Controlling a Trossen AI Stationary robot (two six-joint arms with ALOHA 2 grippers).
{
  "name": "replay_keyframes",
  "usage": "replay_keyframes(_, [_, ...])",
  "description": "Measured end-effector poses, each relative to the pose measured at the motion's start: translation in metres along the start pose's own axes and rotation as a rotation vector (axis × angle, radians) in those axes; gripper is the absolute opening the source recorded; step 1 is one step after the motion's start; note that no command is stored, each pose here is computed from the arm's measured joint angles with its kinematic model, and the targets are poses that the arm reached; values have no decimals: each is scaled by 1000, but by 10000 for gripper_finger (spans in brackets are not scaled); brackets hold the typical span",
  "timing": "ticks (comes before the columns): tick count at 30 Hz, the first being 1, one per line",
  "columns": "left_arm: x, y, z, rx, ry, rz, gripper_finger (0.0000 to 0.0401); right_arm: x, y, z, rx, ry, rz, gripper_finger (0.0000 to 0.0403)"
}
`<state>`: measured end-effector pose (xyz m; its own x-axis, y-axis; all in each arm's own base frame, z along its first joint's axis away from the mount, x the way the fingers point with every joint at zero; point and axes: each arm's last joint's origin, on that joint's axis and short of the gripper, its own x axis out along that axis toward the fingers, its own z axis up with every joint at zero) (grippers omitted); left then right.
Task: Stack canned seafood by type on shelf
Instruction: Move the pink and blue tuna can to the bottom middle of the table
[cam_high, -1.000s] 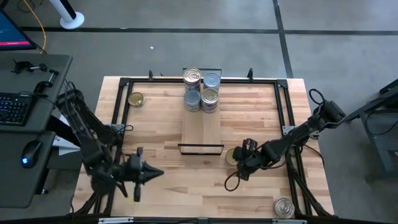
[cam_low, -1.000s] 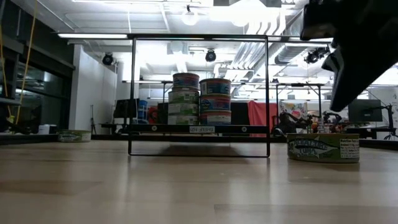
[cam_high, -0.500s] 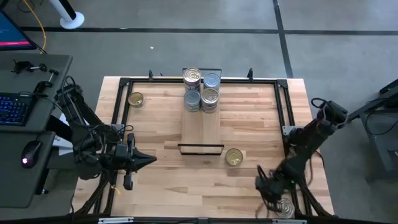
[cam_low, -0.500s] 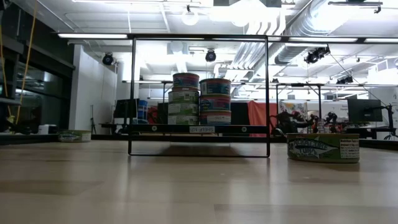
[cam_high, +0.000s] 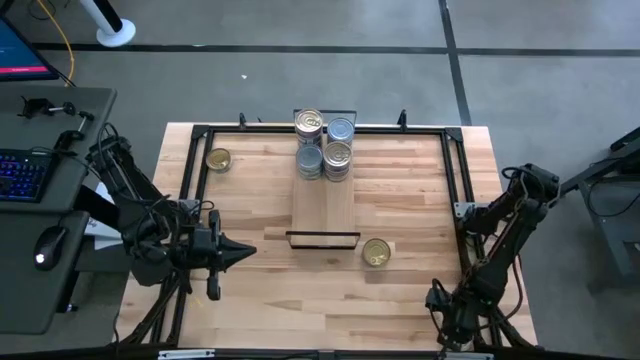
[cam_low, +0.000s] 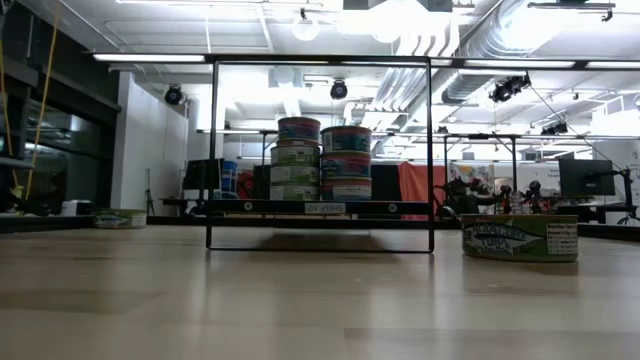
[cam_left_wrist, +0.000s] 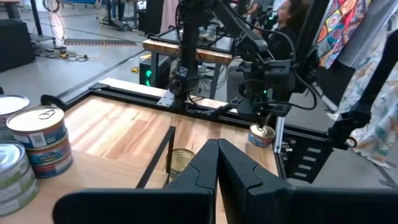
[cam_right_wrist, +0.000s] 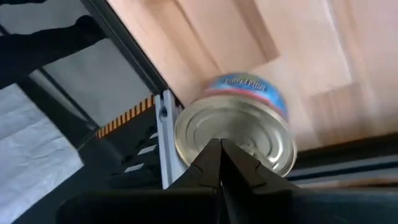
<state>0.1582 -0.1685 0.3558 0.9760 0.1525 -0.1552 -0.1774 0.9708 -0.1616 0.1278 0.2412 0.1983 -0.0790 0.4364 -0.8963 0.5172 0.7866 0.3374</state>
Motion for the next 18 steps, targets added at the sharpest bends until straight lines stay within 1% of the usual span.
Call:
replay_keyframes(3, [1, 0, 0, -5, 7, -12, 0, 8, -3, -3, 43, 24, 34, 0])
replay_keyframes(6, [1, 0, 0, -10, 6, -14, 0, 24, -9, -3, 67, 33, 119, 0])
replay_keyframes(7, [1, 0, 0, -19, 4, -15, 0, 28, -12, -2, 90, 33, 125, 0])
replay_keyframes(10, [1, 0, 0, -25, 5, -13, 0, 33, -19, -1, 115, 35, 114, 0])
replay_keyframes(15, [1, 0, 0, -25, 4, -12, 0, 33, -24, 0, 71, 40, 69, 0])
replay_keyframes(18, [1, 0, 1, -15, -2, 2, 0, 32, -25, 3, 47, 14, 59, 0])
